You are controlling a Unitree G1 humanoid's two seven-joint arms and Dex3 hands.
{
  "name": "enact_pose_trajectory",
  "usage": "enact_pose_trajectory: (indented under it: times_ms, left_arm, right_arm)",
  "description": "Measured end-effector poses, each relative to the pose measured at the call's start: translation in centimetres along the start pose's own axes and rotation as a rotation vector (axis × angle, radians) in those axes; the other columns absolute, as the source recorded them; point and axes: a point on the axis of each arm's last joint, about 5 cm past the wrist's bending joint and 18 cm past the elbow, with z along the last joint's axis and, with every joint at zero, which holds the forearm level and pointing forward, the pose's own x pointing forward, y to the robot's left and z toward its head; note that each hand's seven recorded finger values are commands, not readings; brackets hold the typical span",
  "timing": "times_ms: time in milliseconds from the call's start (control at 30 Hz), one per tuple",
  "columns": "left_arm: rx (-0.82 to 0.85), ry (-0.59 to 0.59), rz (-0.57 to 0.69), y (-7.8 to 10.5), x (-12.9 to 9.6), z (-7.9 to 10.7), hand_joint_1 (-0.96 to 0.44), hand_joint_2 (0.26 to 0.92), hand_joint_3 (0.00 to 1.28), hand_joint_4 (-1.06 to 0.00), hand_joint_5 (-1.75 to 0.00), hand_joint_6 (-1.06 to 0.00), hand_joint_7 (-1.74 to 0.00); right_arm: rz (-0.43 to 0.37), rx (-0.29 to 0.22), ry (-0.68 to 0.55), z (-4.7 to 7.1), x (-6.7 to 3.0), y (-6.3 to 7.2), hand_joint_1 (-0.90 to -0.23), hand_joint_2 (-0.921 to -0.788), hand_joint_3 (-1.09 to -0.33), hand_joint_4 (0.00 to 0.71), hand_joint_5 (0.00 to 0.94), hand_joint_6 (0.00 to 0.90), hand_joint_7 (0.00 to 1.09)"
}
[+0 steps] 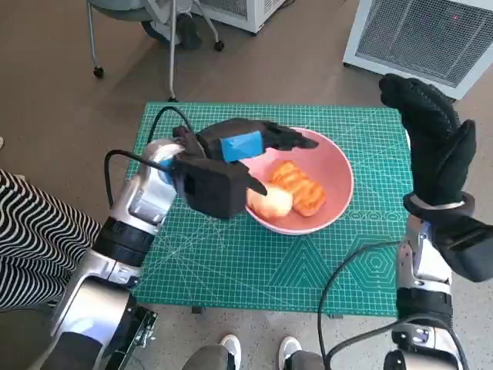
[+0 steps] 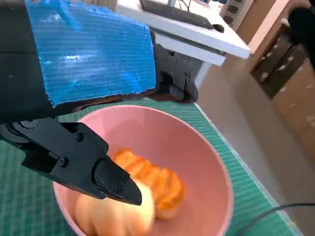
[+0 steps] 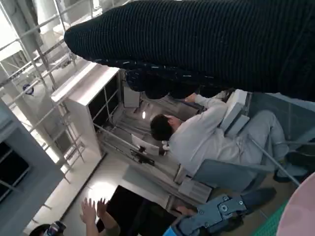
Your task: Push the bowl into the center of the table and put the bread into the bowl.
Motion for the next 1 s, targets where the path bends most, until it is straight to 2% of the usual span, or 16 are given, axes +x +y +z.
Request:
enact_pose_trajectory:
  times_ms: [267, 467, 567, 767, 833, 1000]
  left_arm:
    - [-0.287, -0.173, 0.167, 0.9, -1.1, -1.3, -0.59, 0.909, 0.07, 0.00, 0.00, -0.04, -0.01]
    - [-0.456, -0.335, 0.323, 0.5, -1.1, -1.6, -0.72, 0.920, 0.26, 0.00, 0.00, -0.07, -0.03]
    - [-0.535, -0.420, 0.397, 0.1, -0.9, -1.4, -0.71, 0.921, 0.28, 0.00, 0.00, -0.11, -0.05]
    - [-0.646, -0.576, 0.527, -1.3, -0.5, -0.7, -0.69, 0.921, 0.43, -0.01, 0.00, -0.11, -0.08]
    - [-0.660, -0.604, 0.551, -1.7, -0.4, -0.6, -0.69, 0.921, 0.47, -0.01, 0.00, -0.05, -0.22]
    - [-0.672, -0.628, 0.577, -2.3, -0.3, -0.4, -0.70, 0.921, 0.49, -0.01, -0.01, -0.01, -0.31]
  right_arm:
    - [0.006, -0.020, -0.002, 0.2, 0.22, 0.1, -0.712, -0.921, -0.704, 0.157, 0.002, 0.029, 0.47]
    - [0.008, -0.023, -0.013, 0.5, 0.62, 0.1, -0.700, -0.921, -0.714, 0.158, 0.002, 0.030, 0.47]
    - [0.012, -0.021, -0.021, 0.6, 0.97, 0.2, -0.704, -0.921, -0.714, 0.160, 0.003, 0.032, 0.47]
    - [0.013, -0.018, -0.041, 1.0, 1.73, 0.3, -0.717, -0.921, -0.715, 0.162, 0.004, 0.037, 0.48]
    - [0.016, -0.017, -0.051, 1.1, 2.08, 0.5, -0.717, -0.921, -0.716, 0.161, 0.003, 0.038, 0.48]
    - [0.023, -0.016, -0.068, 1.4, 2.53, 0.7, -0.718, -0.921, -0.716, 0.160, 0.002, 0.038, 0.48]
